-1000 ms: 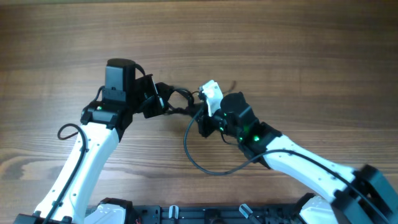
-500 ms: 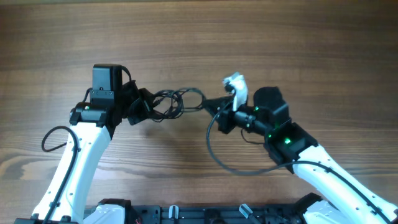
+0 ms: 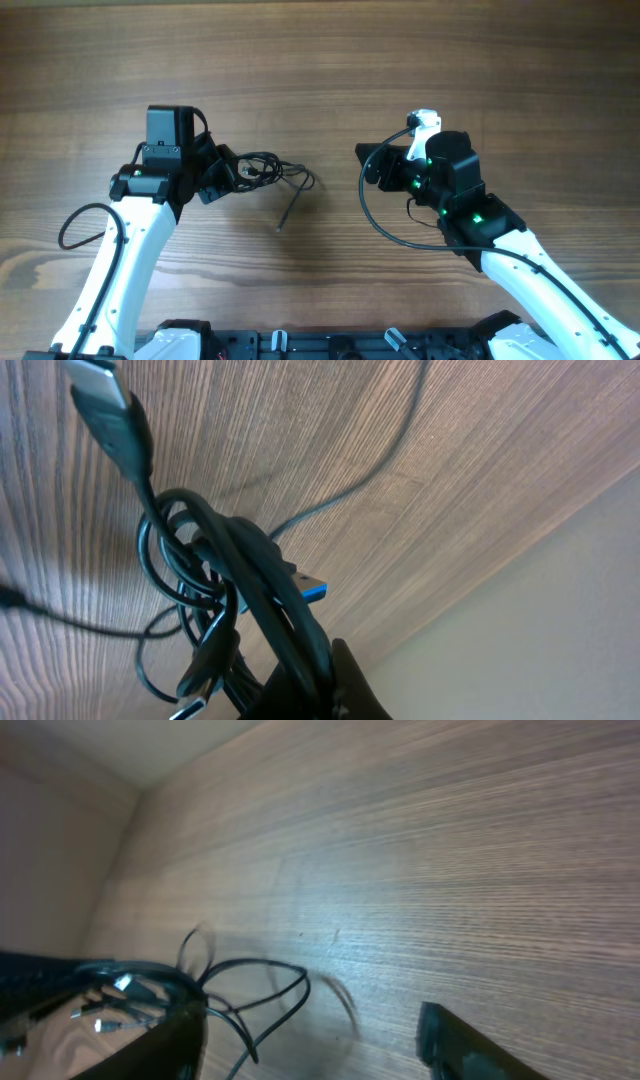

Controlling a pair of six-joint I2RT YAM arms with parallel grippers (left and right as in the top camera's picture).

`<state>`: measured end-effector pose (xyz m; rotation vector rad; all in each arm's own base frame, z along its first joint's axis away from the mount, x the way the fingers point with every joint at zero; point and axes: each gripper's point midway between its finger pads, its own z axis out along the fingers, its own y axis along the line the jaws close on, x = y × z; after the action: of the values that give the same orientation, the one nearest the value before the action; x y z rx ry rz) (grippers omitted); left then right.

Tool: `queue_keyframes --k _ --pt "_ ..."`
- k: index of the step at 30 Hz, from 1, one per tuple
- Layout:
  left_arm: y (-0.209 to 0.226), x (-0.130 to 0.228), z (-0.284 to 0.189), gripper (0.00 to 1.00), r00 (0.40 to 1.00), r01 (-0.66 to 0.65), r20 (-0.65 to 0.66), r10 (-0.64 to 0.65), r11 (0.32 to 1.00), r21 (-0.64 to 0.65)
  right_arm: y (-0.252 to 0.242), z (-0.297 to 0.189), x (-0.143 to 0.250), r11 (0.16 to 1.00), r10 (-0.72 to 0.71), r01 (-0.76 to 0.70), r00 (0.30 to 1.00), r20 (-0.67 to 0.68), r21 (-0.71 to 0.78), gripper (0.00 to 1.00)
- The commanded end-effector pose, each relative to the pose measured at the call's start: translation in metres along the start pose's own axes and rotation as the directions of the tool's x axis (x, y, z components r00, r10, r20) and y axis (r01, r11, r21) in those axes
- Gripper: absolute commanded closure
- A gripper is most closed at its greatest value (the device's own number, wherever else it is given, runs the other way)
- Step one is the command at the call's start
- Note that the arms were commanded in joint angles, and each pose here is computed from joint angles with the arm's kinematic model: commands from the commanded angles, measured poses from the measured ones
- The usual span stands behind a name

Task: Untangle cables
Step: 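Return the right gripper to the bundle and grasp another strand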

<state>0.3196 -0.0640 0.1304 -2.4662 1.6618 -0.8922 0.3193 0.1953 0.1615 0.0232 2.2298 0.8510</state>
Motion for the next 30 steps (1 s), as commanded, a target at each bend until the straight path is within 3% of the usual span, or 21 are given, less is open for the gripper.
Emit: queue_keyframes --k 1,7,10,15,19,21,25,30 --pt "-0.003 0.004 -0.002 0.96 0.998 0.055 0.002 -0.055 0.998 0.02 0.024 -0.002 0.015 0.974 -0.199 0.193 0.979 -0.046 -0.117 0.1" --pt "-0.001 0.021 -0.001 0.96 0.998 0.026 -0.052 -0.025 1.0 0.015 0.056 0.02 0.053 0.924 -0.339 0.312 0.936 -0.098 -0.221 0.0" --pt "0.001 0.037 -0.001 0.96 0.992 0.009 -0.129 -0.009 1.0 0.0 0.073 0.043 0.077 0.772 -0.602 0.571 0.798 -0.035 -0.279 0.0" --pt "0.008 0.048 -0.003 0.96 0.981 -0.006 -0.193 -0.001 0.999 -0.039 0.042 0.074 0.073 0.771 -0.634 0.627 0.772 -0.041 -0.112 0.0" --pt "0.016 0.06 -0.007 0.96 0.964 -0.035 -0.264 0.013 0.996 -0.08 0.04 0.086 0.078 0.755 -0.652 0.645 0.758 -0.031 -0.119 0.01" --pt "0.018 0.063 -0.008 0.96 0.959 -0.041 -0.283 0.014 0.995 -0.091 0.04 0.087 0.077 0.755 -0.652 0.645 0.758 -0.027 -0.119 0.13" --pt "0.017 0.061 -0.007 0.96 0.963 -0.039 -0.271 0.015 0.996 -0.083 0.044 0.086 0.08 0.789 -0.607 0.597 0.794 -0.036 -0.147 0.92" --pt "0.0 0.037 -0.001 0.96 0.989 -0.072 -0.125 0.074 0.997 0.014 0.066 0.057 0.057 0.878 -0.455 0.45 0.89 0.006 -0.166 0.96"
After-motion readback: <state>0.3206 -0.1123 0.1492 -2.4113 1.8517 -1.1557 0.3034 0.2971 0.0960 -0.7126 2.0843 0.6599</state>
